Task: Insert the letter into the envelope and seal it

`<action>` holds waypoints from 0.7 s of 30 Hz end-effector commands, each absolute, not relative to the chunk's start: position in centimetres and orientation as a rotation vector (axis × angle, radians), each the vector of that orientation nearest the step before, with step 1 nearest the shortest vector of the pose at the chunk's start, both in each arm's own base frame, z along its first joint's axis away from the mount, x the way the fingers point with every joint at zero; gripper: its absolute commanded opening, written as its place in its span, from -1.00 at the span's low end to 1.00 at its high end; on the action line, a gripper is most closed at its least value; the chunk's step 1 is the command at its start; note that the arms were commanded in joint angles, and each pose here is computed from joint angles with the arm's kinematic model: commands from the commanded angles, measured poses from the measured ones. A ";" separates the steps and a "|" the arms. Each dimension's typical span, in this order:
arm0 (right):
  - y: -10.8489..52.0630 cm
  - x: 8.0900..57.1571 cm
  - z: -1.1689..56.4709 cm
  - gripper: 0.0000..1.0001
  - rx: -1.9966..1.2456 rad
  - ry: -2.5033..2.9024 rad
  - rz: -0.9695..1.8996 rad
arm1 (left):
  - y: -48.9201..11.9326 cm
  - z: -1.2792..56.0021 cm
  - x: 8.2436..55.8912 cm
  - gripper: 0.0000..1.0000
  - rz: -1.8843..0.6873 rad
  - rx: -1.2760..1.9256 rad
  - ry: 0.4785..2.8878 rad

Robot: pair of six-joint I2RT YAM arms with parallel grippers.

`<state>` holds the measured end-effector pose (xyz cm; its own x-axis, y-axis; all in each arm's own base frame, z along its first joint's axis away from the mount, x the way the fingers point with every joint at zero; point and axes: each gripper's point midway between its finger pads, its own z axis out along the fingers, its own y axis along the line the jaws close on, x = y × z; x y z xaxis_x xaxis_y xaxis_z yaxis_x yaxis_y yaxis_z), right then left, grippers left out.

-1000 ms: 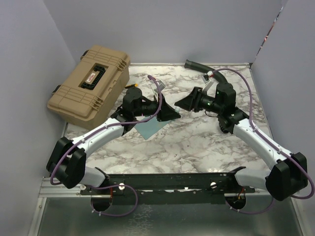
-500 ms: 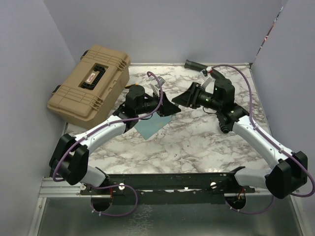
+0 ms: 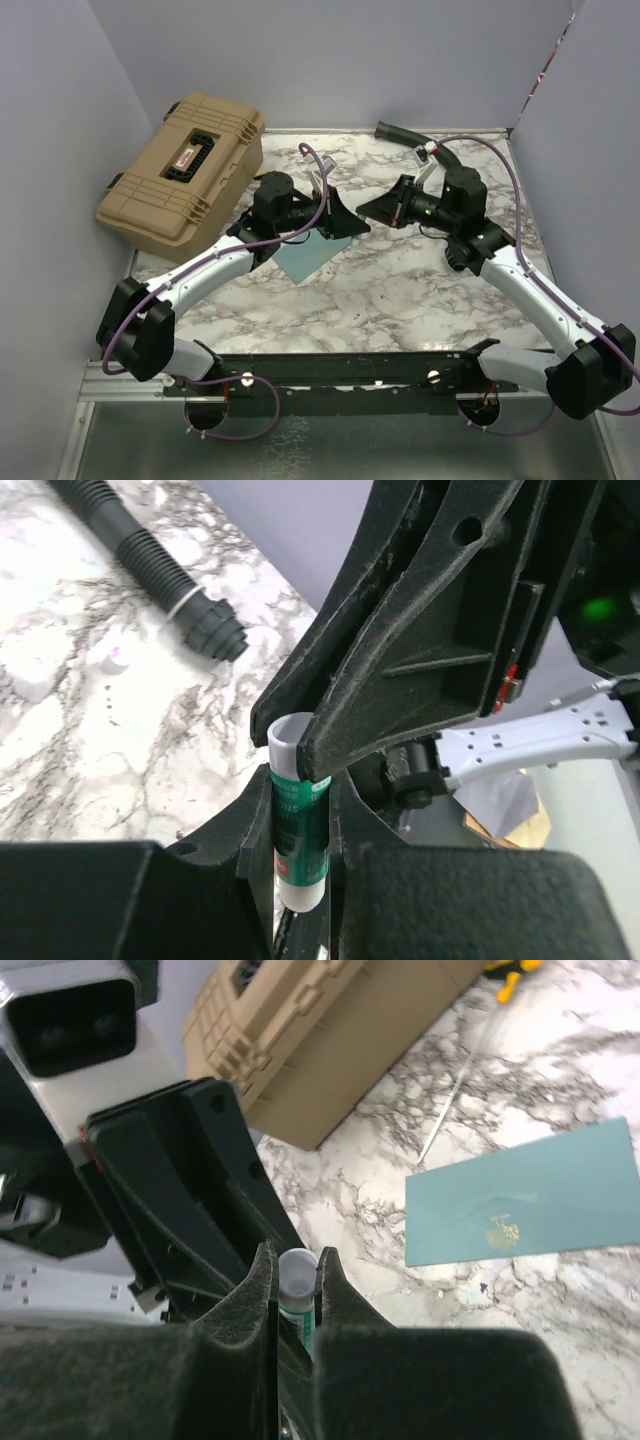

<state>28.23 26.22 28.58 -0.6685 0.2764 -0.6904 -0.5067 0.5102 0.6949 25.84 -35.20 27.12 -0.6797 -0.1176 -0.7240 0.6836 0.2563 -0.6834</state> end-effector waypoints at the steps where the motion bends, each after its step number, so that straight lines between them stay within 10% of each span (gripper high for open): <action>1: 27.8 23.3 31.8 -0.99 -0.625 1.734 1.389 | -35.3 31.0 22.9 -1.00 -1.668 0.652 1.759; 11: 27.9 16.4 35.4 -0.99 -1.333 1.256 1.605 | -34.0 31.2 23.6 -1.00 -1.707 0.678 1.733; 15: 29.1 19.9 37.3 -0.99 -1.065 1.366 1.570 | -33.8 31.7 25.0 -1.00 -1.621 0.656 1.701; 21: 26.1 31.1 36.5 0.05 -0.190 1.787 1.119 | -32.4 31.6 27.8 -1.00 -1.357 0.581 1.656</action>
<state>26.55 28.63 35.19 -0.4826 0.1187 -0.8677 -0.8279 0.2613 0.4962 24.11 -33.45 31.94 -0.5937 -0.0888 -0.7998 0.7959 0.0813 -0.5999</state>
